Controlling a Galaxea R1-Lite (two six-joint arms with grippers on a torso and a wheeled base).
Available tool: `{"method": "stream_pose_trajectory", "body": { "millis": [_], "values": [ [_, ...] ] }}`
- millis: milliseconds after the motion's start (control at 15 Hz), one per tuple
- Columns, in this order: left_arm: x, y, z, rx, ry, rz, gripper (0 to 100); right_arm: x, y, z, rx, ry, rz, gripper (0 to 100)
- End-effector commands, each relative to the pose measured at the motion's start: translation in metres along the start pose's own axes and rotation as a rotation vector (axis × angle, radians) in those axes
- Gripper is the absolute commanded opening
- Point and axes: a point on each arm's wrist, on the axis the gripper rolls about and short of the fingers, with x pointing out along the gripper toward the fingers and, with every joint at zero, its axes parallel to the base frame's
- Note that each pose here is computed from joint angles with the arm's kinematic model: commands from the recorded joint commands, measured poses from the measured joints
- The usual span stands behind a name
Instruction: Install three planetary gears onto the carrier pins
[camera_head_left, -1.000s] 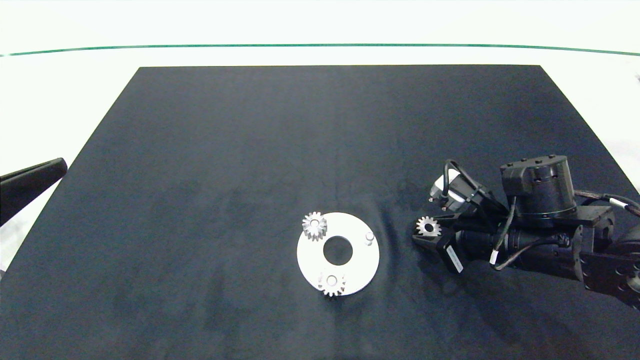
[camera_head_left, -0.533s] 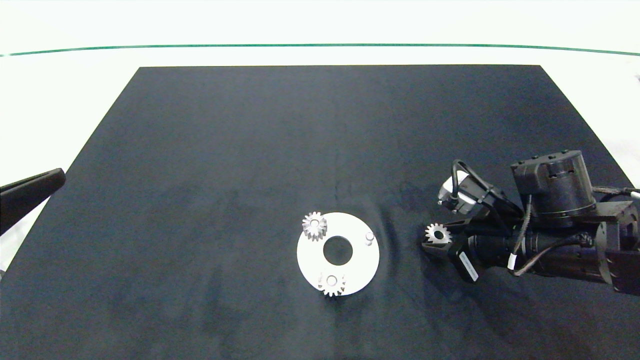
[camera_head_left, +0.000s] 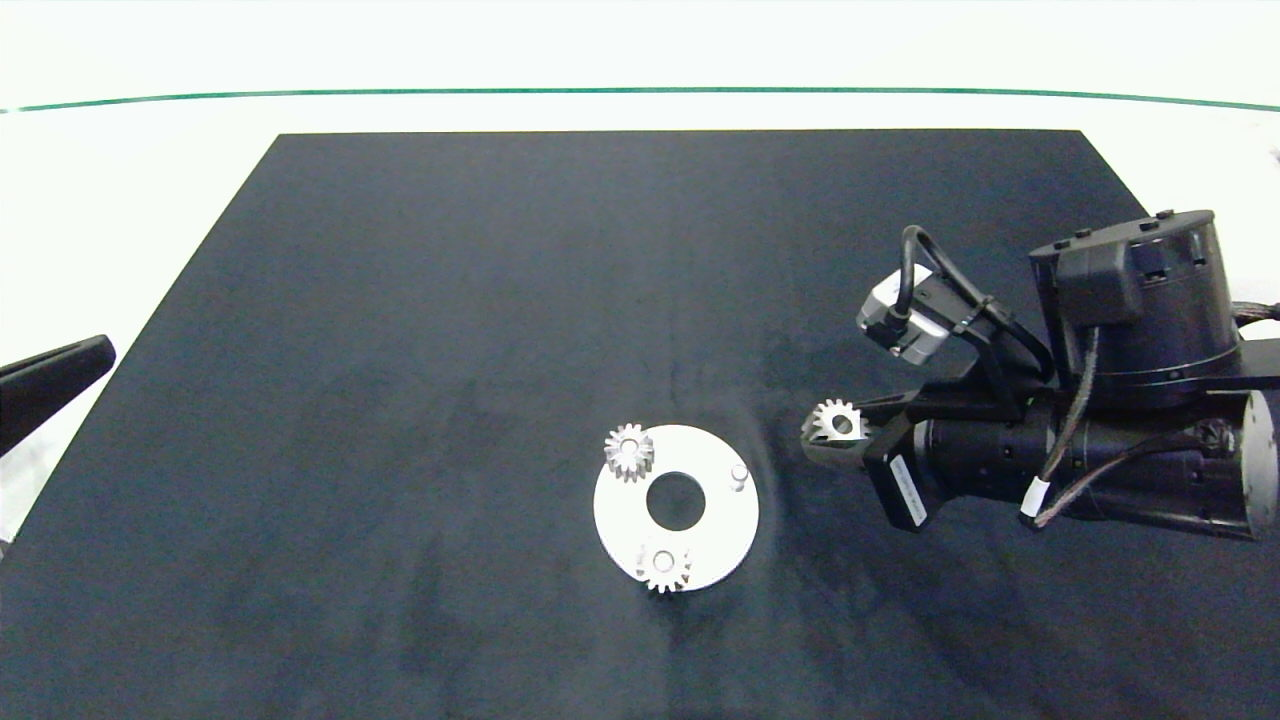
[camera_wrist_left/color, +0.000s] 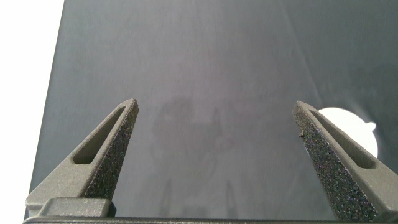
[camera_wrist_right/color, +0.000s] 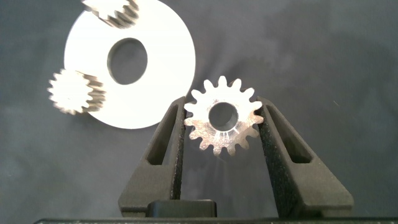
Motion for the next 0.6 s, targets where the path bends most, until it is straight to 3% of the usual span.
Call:
{"method": "stream_pose_trajectory", "body": {
  "millis": [67, 600],
  "values": [
    [-0.004, 0.002, -0.001, 0.0, 0.001, 0.002, 100, 0.013, 0.018, 0.002, -0.031, 0.017, 0.036, 25],
    [-0.006, 0.003, -0.001, -0.003, -0.006, 0.003, 100, 0.034, 0.028, -0.007, -0.054, 0.082, 0.041, 25]
  ]
}}
